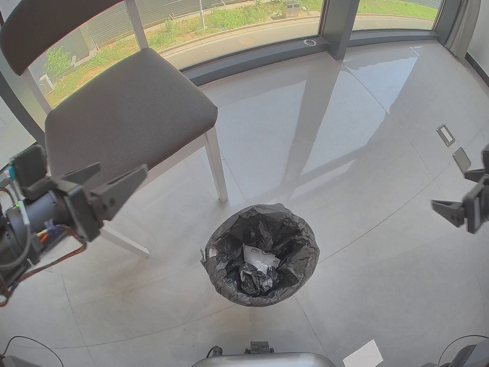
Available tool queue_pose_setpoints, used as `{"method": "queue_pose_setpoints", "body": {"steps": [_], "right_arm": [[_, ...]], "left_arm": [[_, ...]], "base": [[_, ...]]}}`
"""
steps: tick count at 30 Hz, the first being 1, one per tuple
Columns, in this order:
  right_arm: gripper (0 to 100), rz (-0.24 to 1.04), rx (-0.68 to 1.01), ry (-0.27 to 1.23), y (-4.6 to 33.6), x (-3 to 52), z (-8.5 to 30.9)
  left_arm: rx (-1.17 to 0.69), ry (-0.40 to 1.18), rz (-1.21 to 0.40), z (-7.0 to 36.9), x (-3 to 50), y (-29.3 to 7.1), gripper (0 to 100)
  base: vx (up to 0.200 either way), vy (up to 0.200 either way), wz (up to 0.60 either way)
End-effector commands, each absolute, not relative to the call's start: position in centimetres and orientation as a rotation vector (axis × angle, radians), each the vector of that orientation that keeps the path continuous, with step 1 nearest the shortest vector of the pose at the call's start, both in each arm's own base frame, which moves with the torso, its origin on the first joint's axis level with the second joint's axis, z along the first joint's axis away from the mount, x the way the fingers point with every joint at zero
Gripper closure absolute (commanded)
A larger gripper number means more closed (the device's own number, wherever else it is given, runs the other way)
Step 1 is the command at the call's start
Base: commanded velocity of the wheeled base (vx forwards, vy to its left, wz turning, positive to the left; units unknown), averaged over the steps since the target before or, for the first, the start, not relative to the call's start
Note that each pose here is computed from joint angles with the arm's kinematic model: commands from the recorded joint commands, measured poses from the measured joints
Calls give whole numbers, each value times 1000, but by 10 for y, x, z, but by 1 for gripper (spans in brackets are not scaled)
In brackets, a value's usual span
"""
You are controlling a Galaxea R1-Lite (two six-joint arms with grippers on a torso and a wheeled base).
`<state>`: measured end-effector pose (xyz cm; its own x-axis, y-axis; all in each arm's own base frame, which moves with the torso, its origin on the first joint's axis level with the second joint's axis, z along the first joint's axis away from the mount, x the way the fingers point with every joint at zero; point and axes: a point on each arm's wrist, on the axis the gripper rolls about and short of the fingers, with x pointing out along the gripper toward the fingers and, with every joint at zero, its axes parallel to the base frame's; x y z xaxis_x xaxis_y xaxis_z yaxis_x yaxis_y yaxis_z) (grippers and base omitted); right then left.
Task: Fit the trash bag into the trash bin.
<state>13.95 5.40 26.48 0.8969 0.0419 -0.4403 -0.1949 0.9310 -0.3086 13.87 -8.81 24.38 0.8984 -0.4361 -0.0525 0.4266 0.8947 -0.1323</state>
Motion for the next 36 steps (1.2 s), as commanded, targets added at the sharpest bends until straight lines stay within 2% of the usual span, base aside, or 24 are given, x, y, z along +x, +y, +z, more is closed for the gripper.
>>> {"method": "queue_pose_setpoints", "body": {"steps": [1,7,10,11,17,19,20,24,29,32,36], "right_arm": [[0,-163,-372,252,-16,-9,285],[0,-417,-347,219,-22,-90,298],[0,-461,-336,216,-20,-117,297],[0,-472,-332,203,-19,-141,292],[0,-486,-281,94,-16,-193,260],[0,-487,-277,86,-16,-197,256],[0,-471,-259,51,-19,-208,245],[0,-413,-180,2,-32,-215,228],[0,-462,-119,35,-16,-219,222],[0,-396,-119,41,-10,-226,204],[0,-355,-108,83,-8,-220,183]], "left_arm": [[-72,-123,-289,278,41,-18,0],[-40,-132,-99,274,-23,25,0],[-39,-131,-27,275,-46,36,0],[-32,-128,40,274,-69,42,0],[-4,-83,188,248,-139,49,0],[-3,-80,196,246,-144,49,0],[3,-66,249,233,-167,46,0],[-48,-52,268,225,-183,45,0],[-29,-28,303,224,-199,42,0],[-17,1,370,219,-212,27,0],[-23,19,367,215,-218,26,0]], "base": [[0,0,0],[0,0,0],[0,0,0],[0,0,0],[0,0,0],[0,0,0],[0,0,0],[0,0,0],[0,0,0],[0,0,0],[0,0,0]]}}
